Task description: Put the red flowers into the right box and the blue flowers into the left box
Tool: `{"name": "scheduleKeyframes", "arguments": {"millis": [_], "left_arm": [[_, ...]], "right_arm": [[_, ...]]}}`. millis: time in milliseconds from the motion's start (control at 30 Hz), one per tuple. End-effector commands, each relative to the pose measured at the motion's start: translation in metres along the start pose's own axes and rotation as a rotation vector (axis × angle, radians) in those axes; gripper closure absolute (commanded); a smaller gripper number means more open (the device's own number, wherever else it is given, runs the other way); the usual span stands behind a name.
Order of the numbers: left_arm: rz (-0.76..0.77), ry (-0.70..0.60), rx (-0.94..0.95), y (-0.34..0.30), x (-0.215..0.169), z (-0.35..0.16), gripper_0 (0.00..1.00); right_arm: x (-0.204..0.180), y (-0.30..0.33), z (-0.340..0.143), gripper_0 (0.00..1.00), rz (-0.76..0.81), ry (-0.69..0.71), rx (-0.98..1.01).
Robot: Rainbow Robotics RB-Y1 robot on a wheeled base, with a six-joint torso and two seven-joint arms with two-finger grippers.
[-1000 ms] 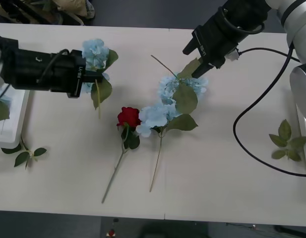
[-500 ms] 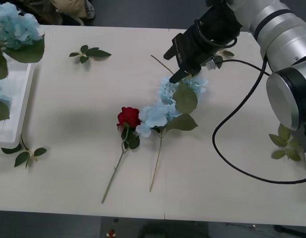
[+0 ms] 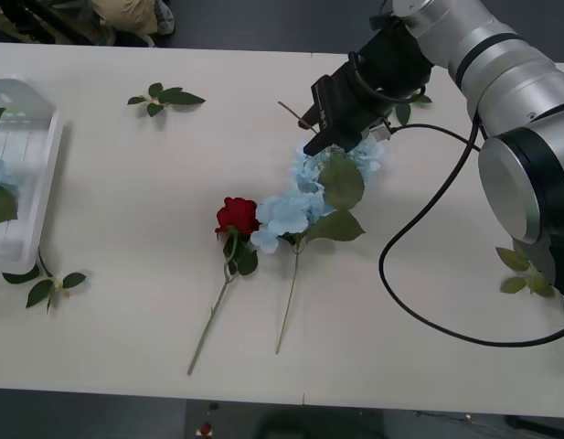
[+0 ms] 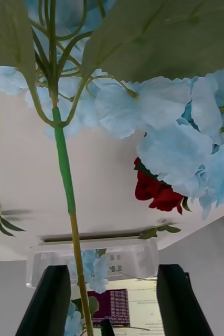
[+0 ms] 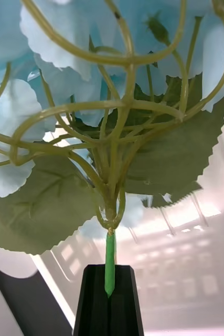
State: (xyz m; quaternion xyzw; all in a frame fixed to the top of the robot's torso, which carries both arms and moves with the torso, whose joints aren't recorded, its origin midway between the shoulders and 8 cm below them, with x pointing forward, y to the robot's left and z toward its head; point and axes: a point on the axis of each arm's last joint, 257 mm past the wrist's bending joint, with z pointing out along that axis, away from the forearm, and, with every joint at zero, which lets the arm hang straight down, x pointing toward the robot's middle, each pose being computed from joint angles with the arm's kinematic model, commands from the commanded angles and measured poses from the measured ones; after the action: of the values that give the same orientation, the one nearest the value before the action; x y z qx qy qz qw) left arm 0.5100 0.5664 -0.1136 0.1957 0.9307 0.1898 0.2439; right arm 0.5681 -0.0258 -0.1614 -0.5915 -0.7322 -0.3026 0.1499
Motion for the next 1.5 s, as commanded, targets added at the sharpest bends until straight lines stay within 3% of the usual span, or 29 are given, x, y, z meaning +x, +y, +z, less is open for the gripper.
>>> {"name": "scheduleKeyframes", "arguments": {"millis": [33, 367, 767, 833, 867, 933, 1033, 1200, 1500], "left_arm": [[0.052, -0.081, -0.065, 0.0, -0.035, 0.01, 1.0], [0.039, -0.003, -0.116, 0.001, -0.011, 0.043, 1.0], [-0.008, 0.038, -0.104, 0.006, 0.013, 0.055, 0.97], [-0.009, 0.037, -0.104, 0.006, 0.012, 0.055, 0.9], [-0.009, 0.036, -0.104, 0.006, 0.012, 0.055, 0.78], [-0.008, 0.028, -0.108, 0.007, 0.01, 0.055, 0.4], [-0.015, 0.018, -0.095, 0.004, 0.008, 0.055, 0.12], [-0.038, -0.021, -0.03, -0.008, -0.001, 0.052, 0.01], [0.054, -0.157, 0.2, -0.044, -0.036, 0.001, 0.0]], "right_arm": [[0.019, 0.007, -0.005, 0.67, -0.023, 0.02, -0.01], [0.012, 0.001, -0.002, 1.0, -0.018, 0.021, 0.004], [-0.004, -0.003, 0.002, 1.0, -0.031, -0.008, 0.008], [-0.006, -0.002, -0.001, 1.0, -0.069, -0.011, 0.008], [-0.007, -0.003, -0.007, 1.0, -0.11, -0.012, 0.014], [-0.009, -0.004, -0.023, 1.0, -0.203, -0.012, 0.031], [-0.01, -0.005, -0.045, 1.0, -0.336, -0.015, 0.053], [-0.004, -0.003, -0.073, 1.0, -0.538, -0.013, 0.064], [-0.005, -0.001, -0.127, 1.0, -0.922, -0.025, 0.037]]}}
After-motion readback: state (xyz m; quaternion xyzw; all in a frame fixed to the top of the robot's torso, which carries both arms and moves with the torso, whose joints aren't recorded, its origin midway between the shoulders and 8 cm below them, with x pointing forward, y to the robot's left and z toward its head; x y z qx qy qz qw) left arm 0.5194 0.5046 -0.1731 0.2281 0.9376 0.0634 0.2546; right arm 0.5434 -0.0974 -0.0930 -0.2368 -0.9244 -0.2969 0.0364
